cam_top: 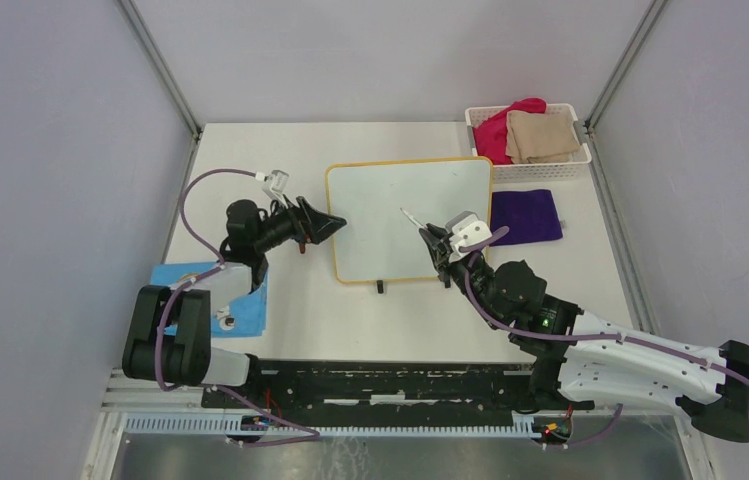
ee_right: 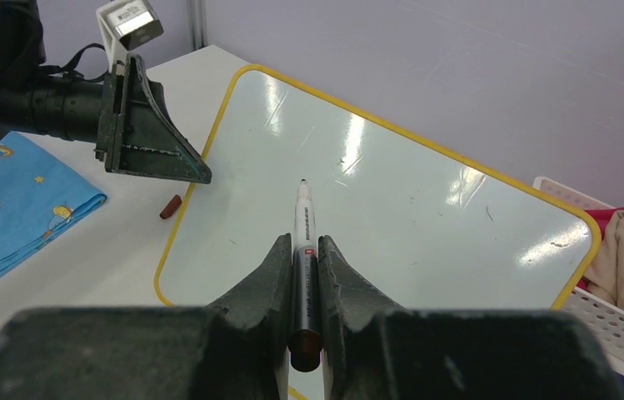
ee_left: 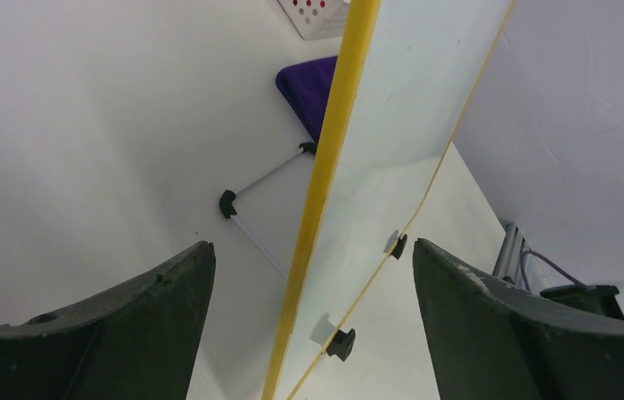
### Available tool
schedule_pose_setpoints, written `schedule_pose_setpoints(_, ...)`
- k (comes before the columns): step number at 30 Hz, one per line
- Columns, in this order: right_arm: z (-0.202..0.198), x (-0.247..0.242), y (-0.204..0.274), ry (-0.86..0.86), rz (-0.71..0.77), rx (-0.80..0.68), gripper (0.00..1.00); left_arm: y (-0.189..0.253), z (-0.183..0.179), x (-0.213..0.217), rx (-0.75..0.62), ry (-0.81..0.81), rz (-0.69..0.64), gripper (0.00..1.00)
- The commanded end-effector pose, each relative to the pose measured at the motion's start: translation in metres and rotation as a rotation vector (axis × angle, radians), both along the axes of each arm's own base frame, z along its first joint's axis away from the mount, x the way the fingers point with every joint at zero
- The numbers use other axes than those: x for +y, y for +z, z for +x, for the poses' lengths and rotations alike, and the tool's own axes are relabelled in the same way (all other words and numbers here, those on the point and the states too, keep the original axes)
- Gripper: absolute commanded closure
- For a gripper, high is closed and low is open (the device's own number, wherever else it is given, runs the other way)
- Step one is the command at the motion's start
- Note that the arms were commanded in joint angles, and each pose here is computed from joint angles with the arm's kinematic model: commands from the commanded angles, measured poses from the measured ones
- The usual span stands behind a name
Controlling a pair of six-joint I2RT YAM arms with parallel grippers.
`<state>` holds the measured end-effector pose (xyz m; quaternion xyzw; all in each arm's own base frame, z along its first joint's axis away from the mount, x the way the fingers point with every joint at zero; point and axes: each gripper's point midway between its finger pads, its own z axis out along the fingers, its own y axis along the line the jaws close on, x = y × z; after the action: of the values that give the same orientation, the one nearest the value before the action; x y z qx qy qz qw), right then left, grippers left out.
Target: Write a sentence on the whiteboard
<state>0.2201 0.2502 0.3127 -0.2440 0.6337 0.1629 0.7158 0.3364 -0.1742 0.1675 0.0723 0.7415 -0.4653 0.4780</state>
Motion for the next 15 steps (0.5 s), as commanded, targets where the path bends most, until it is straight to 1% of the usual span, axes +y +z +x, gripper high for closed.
schedule_pose_setpoints(1, -0.002, 0.003, 0.017, 0.017, 0.06, -0.017, 1.0, -0.001, -0.013, -0.019, -0.061, -0.15, -0.024, 0.1)
schedule_pose_setpoints(7, -0.003, 0.004, 0.017, 0.022, 0.063, -0.014, 1.0, -0.016, -0.018, -0.024, -0.065, -0.195, -0.008, 0.12)
schedule_pose_setpoints(11, -0.002, 0.004, 0.017, 0.018, 0.062, -0.01, 1.0, -0.026, -0.024, -0.03, -0.039, -0.247, -0.048, 0.16)
schedule_pose_setpoints(15, -0.002, 0.003, 0.017, 0.016, 0.066, -0.008, 1.0, -0.048, -0.032, -0.035, 0.007, -0.274, -0.04, 0.19)
